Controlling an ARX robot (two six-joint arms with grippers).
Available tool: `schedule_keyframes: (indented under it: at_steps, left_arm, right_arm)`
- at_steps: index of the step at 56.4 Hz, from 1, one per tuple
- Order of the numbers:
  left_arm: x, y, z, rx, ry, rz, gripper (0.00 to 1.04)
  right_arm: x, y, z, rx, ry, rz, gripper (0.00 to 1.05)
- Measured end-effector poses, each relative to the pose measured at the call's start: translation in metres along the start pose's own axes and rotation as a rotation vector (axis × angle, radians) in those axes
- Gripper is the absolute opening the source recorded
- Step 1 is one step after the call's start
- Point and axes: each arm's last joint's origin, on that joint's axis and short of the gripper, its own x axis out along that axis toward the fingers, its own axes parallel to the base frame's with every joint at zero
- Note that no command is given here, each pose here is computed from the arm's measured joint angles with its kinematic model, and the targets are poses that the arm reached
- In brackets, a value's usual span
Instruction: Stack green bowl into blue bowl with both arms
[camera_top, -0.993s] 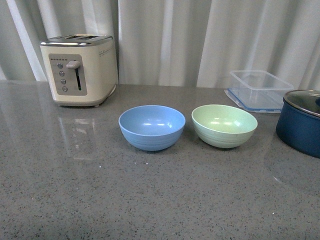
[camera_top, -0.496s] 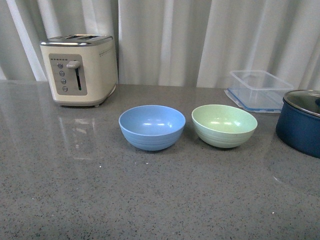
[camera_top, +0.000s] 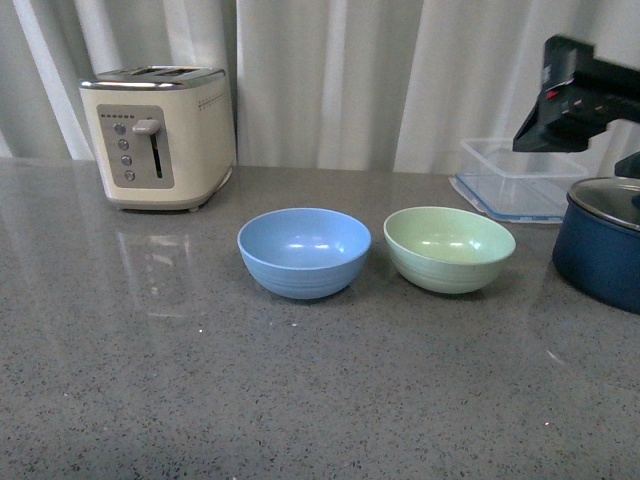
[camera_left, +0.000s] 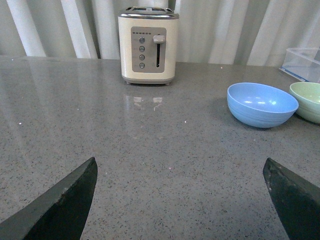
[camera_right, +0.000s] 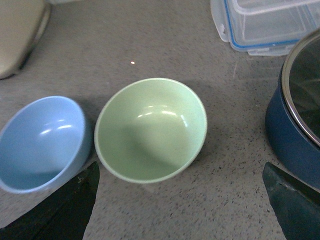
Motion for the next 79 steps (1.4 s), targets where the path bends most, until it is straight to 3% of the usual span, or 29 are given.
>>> schedule_keyframes:
  at_steps: [9,26,36,59,64,79]
  left_arm:
    - [0.0,0.0,0.0,0.0,0.0,0.0,0.98]
    - [0.0,0.0,0.0,0.0,0.0,0.0,0.98]
    - [0.0,0.0,0.0,0.0,0.0,0.0,0.98]
    - [0.0,0.0,0.0,0.0,0.0,0.0,0.98]
    - [0.0,0.0,0.0,0.0,0.0,0.0,0.98]
    - [0.0,0.0,0.0,0.0,0.0,0.0,0.98]
  right_arm:
    - [0.068,-0.011,-0.006,0.009,0.105,-0.12,0.95]
    - [0.11,-0.022,-0.011,0.016,0.156,-0.215,0.94]
    - [0.125,-0.027,-0.02,0.017,0.193,-0.236,0.64]
    - [0.127,-0.03,-0.02,0.047,0.197,-0.222,0.08]
    - [0.121,-0.028,-0.013,0.052,0.176,-0.205,0.01]
    - [0.09,-0.01,0.017,0.043,0.076,-0.13,0.01]
